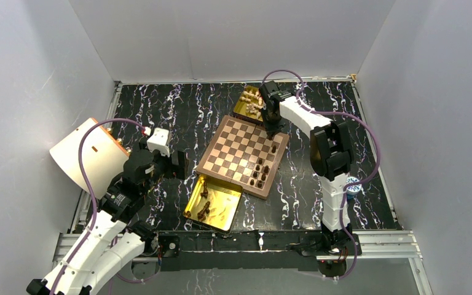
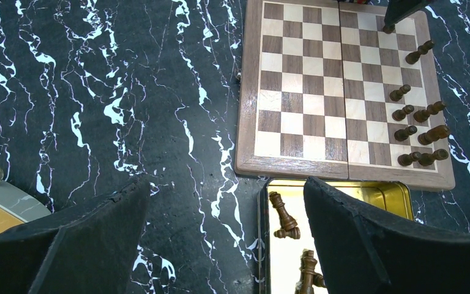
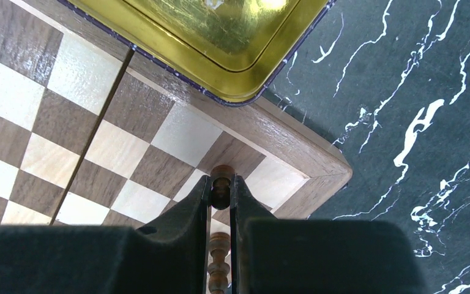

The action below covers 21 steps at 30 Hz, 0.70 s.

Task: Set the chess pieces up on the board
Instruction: Place the chess piece on the chessboard.

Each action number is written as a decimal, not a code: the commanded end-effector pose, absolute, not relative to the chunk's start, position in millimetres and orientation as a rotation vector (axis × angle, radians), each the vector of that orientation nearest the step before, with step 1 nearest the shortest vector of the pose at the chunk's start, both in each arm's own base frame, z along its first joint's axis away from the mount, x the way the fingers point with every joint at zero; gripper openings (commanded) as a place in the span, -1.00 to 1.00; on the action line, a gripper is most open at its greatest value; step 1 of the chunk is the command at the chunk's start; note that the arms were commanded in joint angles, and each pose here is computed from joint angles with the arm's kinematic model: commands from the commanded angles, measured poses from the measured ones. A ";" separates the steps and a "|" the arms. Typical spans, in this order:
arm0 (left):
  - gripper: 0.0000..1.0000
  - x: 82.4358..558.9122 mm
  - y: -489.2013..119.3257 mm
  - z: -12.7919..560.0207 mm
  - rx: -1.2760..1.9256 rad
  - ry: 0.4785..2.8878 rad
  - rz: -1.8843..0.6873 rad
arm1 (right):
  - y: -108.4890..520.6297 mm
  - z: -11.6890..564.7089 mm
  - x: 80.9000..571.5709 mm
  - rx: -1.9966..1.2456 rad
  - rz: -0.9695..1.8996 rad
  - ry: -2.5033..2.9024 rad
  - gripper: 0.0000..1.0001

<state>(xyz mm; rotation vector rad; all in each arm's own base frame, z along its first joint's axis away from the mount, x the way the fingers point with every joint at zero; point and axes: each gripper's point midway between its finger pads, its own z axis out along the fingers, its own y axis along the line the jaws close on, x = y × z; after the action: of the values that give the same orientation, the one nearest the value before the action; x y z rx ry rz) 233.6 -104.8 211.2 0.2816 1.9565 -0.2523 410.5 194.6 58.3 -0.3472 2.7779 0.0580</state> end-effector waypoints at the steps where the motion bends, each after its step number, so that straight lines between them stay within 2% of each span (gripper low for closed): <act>1: 0.86 236.0 -104.3 215.7 0.269 1.936 -0.252 | 193.9 71.3 419.8 -0.282 0.078 2.716 -0.80; 21: 0.86 236.5 -103.8 215.2 0.268 1.935 -0.248 | 188.9 68.3 422.5 -0.267 0.042 2.712 -0.71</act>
<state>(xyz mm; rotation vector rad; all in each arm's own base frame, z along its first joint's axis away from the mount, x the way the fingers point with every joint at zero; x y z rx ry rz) 233.8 -105.0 211.6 0.2786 1.9552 -0.2547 416.1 195.2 59.3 -0.3088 2.7516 0.0588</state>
